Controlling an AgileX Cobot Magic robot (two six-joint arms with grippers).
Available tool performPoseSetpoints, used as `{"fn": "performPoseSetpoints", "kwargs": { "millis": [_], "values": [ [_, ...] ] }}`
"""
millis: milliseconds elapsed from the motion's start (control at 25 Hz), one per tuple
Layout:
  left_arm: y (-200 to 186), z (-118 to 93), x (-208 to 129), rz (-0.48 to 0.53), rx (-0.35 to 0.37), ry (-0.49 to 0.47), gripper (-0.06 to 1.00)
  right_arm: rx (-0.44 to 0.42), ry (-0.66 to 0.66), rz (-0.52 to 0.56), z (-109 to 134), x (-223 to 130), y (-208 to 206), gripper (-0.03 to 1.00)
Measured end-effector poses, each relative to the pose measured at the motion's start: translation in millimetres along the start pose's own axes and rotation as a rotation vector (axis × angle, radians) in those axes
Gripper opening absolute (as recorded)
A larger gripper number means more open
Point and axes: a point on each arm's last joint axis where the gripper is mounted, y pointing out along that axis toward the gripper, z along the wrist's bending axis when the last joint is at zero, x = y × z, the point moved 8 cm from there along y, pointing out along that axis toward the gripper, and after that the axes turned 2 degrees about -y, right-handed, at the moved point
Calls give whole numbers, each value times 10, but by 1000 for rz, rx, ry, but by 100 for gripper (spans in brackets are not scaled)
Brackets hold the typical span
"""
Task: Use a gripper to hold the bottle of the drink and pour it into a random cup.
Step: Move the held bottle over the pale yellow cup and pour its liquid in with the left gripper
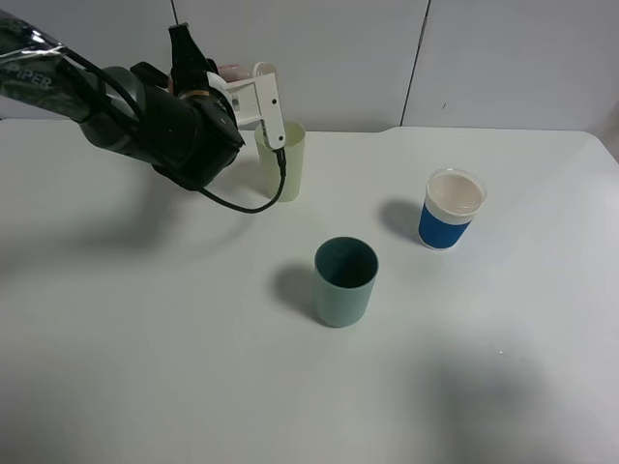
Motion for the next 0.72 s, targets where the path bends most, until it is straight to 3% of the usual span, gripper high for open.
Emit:
{"fn": "performPoseSetpoints", "kwargs": {
  "millis": [720],
  "values": [
    [0,82,58,-35,51,35,36,0,0,0,0,0,0,63]
  ]
}}
